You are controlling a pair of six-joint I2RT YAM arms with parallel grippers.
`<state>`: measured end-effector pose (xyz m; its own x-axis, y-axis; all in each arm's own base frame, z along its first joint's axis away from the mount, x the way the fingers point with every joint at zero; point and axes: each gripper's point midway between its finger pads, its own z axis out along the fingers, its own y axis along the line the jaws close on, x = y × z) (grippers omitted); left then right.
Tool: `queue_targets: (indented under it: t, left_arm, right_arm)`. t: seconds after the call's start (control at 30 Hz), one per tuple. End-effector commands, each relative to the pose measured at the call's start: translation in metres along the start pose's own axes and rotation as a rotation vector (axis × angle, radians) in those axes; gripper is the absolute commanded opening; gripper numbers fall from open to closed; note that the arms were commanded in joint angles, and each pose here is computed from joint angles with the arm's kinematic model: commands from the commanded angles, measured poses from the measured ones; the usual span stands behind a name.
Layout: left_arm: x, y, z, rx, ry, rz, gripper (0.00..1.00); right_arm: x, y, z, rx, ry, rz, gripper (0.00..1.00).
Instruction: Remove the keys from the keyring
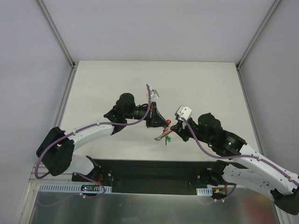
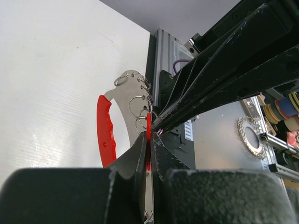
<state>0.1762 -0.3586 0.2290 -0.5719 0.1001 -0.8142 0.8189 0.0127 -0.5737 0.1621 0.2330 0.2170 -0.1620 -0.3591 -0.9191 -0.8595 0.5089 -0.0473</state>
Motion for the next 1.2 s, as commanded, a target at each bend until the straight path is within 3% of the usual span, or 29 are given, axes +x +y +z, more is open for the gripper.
queue_targets:
  t: [0.0, 0.23, 0.37, 0.47, 0.87, 1.17]
  left_arm:
    - [-0.011, 0.006, -0.011, -0.074, -0.058, 0.031, 0.00]
    - [-0.013, 0.012, -0.016, -0.086, -0.070, -0.028, 0.00]
    - [-0.008, 0.013, -0.016, -0.077, -0.067, -0.067, 0.00]
    - [-0.009, 0.009, -0.015, -0.044, -0.089, -0.085, 0.00]
    - [-0.016, 0.025, -0.022, -0.076, -0.109, -0.157, 0.00]
    - [-0.025, 0.018, -0.022, -0.053, -0.116, -0.134, 0.00]
  right_arm:
    - [-0.023, -0.011, -0.007, 0.064, -0.104, 0.033, 0.00]
    - [-0.034, -0.011, -0.014, 0.078, -0.227, 0.072, 0.00]
    - [-0.042, -0.033, -0.020, 0.204, -0.299, 0.103, 0.01]
    - [-0.049, -0.033, -0.020, 0.203, -0.342, 0.101, 0.00]
    - [-0.074, -0.045, -0.020, 0.257, -0.444, 0.143, 0.00]
    - [-0.094, -0.048, -0.022, 0.263, -0.494, 0.198, 0.00]
